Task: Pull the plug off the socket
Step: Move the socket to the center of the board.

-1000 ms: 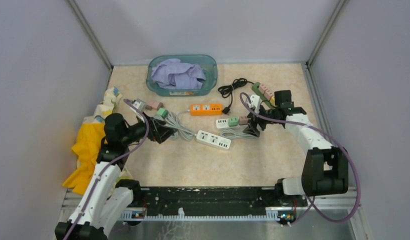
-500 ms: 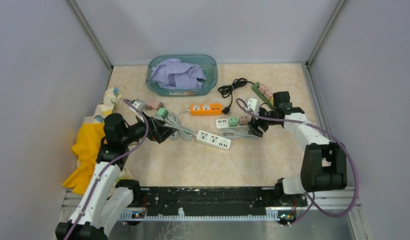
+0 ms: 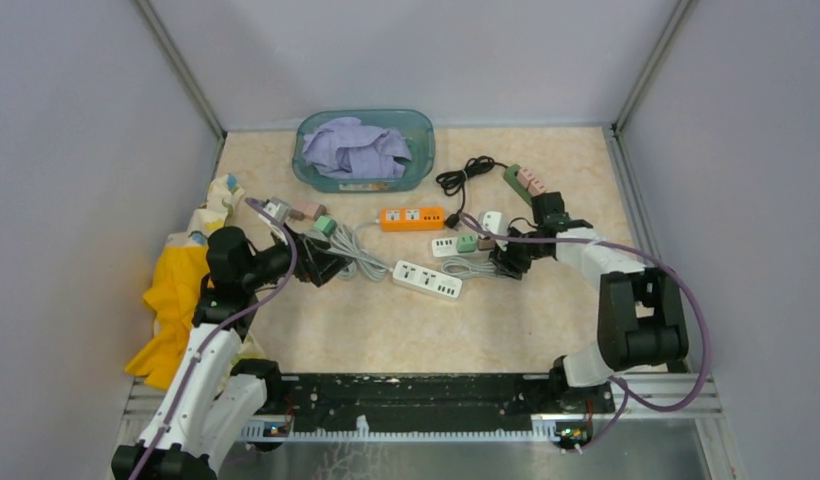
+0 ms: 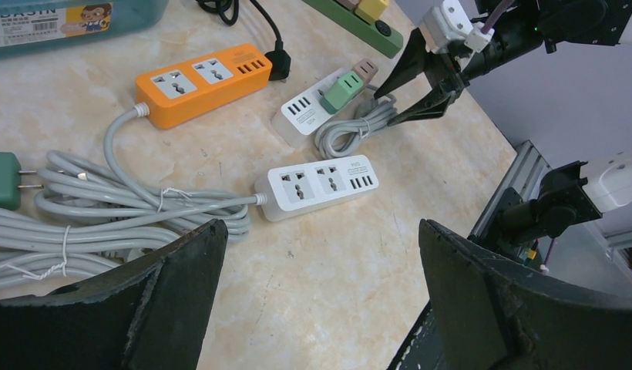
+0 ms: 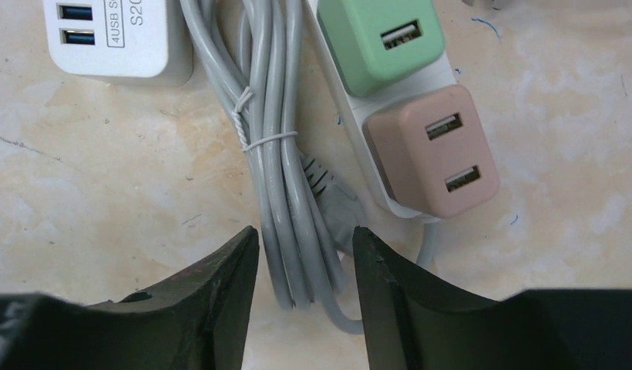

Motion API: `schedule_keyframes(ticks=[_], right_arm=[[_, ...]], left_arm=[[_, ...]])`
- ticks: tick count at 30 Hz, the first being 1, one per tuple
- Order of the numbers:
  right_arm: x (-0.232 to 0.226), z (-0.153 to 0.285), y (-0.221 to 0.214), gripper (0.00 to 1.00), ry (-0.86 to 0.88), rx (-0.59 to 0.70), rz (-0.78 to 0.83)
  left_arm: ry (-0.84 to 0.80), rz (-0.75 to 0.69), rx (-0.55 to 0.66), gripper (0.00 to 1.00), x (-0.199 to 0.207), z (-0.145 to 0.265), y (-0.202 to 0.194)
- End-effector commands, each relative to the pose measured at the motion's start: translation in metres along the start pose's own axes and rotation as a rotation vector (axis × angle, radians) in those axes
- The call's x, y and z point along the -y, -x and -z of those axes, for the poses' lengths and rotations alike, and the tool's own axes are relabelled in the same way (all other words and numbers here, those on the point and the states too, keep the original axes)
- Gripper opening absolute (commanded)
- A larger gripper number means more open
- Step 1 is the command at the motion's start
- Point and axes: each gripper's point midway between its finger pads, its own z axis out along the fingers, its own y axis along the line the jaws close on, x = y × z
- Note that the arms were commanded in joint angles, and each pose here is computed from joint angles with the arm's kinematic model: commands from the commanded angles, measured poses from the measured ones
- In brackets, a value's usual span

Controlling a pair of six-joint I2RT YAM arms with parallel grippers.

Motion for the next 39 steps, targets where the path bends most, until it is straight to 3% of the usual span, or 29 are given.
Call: schedule_keyframes(ticks=[1, 5, 9, 15, 24, 27, 31, 32, 39], right_arm=[[0.002, -0.002, 0.005, 0.42, 0.006, -0.011, 0.065], [0.000, 0.005, 0.008, 0.22, 0.000, -0.011, 0.112], [-0.010, 0.018, 0.009, 0.10, 0.001, -0.018, 0.151], [-0.040, 0.044, -0.014, 0.06, 0.026, -0.063, 0.206], [-0.088, 0.080, -0.088, 0.08, 0.056, -0.250, 0.209], [-0.089, 0.093, -0.090, 0.18, 0.034, -0.254, 0.137], [-0.090, 0.108, -0.058, 0.60, 0.044, -0.163, 0.076], [-0.090, 0.111, -0.047, 0.66, 0.046, -0.122, 0.075], [-0.052, 0.124, 0.032, 0.89, -0.063, 0.179, 0.063]], left_arm=[[-0.024, -0.042, 0.039, 0.99, 0.008, 0.003, 0.015], [-0.023, -0.042, 0.040, 0.99, 0.008, 0.003, 0.016], [-0.030, -0.041, 0.037, 0.98, 0.009, 0.003, 0.015], [-0.055, -0.041, 0.038, 0.98, 0.013, 0.003, 0.015], [-0.081, -0.039, 0.037, 0.98, 0.017, 0.004, 0.015], [-0.111, -0.040, 0.034, 0.98, 0.022, 0.004, 0.014], [-0.144, -0.034, 0.026, 0.97, 0.027, 0.004, 0.012], [-0.150, -0.033, 0.024, 0.97, 0.028, 0.004, 0.011], [-0.155, -0.032, 0.023, 0.97, 0.028, 0.004, 0.011]])
